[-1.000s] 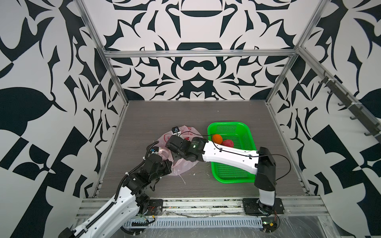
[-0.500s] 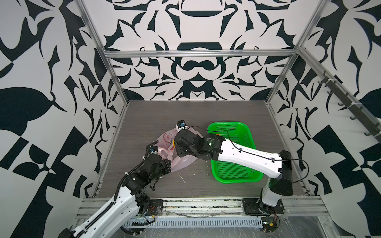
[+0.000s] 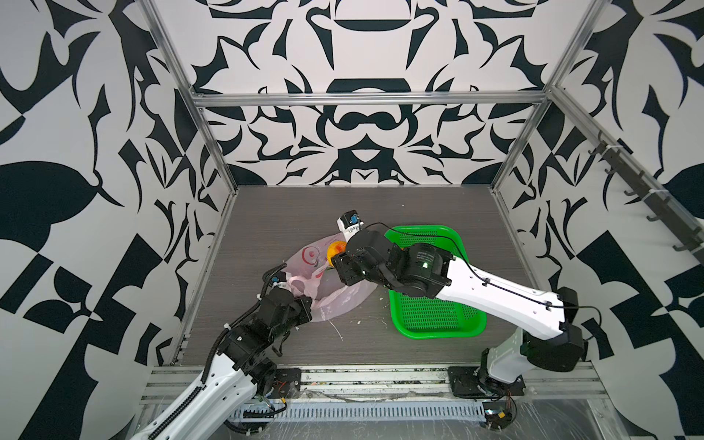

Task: Untie the knot of the plastic bag and take out the fruit
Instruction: Pick up the fruit from the plastic bag.

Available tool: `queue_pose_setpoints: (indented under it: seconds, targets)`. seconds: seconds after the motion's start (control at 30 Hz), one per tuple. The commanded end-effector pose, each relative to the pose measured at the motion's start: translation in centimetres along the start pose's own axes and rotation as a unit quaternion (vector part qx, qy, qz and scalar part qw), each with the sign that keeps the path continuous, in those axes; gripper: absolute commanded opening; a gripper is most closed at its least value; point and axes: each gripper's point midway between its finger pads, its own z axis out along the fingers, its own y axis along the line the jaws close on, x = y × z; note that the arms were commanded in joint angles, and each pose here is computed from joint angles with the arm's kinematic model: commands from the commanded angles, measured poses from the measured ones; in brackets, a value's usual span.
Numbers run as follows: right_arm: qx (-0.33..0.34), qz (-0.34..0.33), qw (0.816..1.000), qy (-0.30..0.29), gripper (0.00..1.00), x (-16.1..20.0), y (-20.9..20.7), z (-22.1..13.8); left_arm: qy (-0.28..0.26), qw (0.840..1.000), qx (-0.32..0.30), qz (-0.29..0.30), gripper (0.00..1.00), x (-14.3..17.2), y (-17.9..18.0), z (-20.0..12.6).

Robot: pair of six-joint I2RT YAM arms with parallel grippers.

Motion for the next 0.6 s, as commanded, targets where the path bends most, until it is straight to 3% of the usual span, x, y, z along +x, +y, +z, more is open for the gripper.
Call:
queue_pose_setpoints:
  seconds: [0.0, 0.23, 0.57]
  targets:
    - [0.011, -0.006, 1.000, -0.028, 0.39, -1.4, -1.3, -1.7, -0.011, 1.000, -0.014, 0.009, 0.00, -0.6, 0.3, -1.1]
    - [0.053, 0.003, 0.997, -0.048, 0.38, -2.6, -5.8, -3.5, -0.010, 1.000, -0.015, 0.009, 0.00, -0.4, 0.5, -1.3]
    - [0.127, 0.043, 0.986, -0.095, 0.38, -3.7, -15.0, -9.0, -0.007, 1.000, -0.016, 0.010, 0.00, -0.9, -0.1, -0.7]
